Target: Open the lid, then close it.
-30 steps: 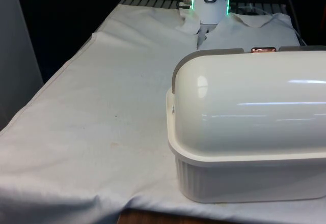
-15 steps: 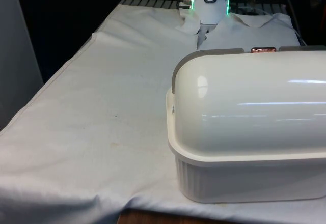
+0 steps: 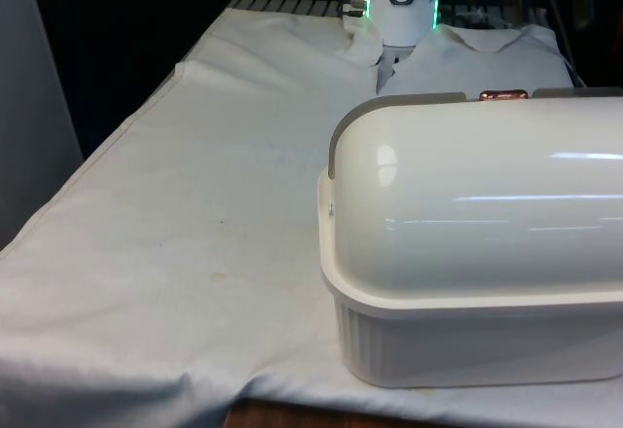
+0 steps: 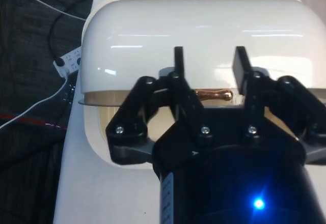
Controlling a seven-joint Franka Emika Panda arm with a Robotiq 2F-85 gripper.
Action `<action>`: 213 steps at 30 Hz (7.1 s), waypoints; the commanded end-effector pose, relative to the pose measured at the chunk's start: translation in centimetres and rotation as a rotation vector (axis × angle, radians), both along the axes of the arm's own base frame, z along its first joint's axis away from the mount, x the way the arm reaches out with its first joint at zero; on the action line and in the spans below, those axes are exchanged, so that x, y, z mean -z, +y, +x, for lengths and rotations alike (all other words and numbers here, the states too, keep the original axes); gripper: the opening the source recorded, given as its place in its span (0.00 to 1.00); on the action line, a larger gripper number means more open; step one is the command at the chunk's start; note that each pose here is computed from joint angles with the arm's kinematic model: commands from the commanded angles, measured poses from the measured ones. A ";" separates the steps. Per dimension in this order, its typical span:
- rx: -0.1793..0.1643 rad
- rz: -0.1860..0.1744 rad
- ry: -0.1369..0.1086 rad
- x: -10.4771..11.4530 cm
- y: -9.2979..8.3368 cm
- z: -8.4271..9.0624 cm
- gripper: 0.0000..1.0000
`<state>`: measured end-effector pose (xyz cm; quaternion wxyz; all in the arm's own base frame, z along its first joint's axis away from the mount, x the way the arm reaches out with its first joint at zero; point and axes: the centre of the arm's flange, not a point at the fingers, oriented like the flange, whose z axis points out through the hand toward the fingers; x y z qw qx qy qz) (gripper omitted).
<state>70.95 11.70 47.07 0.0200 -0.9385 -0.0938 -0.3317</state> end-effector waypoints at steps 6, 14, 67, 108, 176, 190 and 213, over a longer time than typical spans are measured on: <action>0.007 -0.008 0.002 0.1 0.0 0.0 0.19; 0.008 -0.002 0.003 0.3 0.0 0.0 0.00; 0.004 -0.015 0.092 5.6 -0.8 0.4 0.00; 0.001 -0.030 0.174 5.7 -1.0 -1.0 0.00; -0.054 -0.087 0.601 13.6 -1.4 -4.8 0.00; -0.068 -0.098 0.624 13.6 -1.3 -7.2 0.00; -0.079 -0.092 0.628 11.5 -1.5 -11.4 0.00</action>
